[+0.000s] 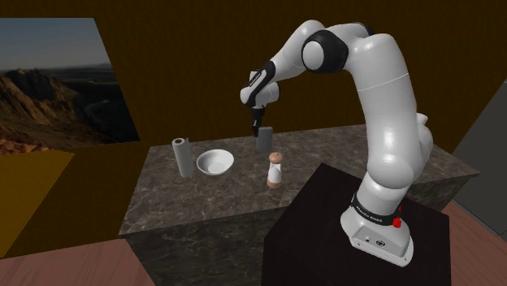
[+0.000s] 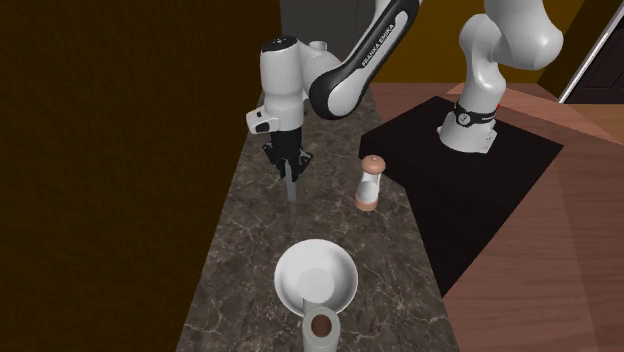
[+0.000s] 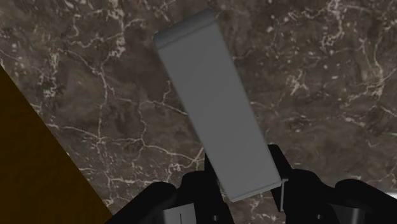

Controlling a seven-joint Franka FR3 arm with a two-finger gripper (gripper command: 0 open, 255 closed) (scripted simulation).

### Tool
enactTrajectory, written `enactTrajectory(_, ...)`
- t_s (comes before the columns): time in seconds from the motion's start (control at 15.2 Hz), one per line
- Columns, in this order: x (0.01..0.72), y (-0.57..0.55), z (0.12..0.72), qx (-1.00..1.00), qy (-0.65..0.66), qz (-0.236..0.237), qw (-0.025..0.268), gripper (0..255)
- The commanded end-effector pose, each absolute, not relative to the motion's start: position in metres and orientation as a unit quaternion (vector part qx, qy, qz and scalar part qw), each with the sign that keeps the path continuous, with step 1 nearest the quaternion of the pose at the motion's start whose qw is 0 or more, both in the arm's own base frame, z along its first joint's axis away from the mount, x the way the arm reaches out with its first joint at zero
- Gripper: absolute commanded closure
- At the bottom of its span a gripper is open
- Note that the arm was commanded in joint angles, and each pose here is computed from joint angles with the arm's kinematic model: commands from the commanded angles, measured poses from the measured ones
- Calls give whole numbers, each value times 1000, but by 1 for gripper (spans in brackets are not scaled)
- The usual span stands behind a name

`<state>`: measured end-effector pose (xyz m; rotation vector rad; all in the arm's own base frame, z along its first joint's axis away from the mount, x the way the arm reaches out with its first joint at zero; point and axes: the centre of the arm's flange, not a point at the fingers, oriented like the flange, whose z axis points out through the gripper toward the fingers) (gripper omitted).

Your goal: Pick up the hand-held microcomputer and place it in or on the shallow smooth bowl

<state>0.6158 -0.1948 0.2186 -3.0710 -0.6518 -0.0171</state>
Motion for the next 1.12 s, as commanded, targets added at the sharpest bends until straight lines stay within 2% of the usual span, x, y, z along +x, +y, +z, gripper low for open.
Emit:
enactTrajectory(0.0, 616, -195, 230, -978, -208, -6, 1, 255)
enactTrajectory(1.06, 616, -195, 311, -978, -208, -6, 1, 255)
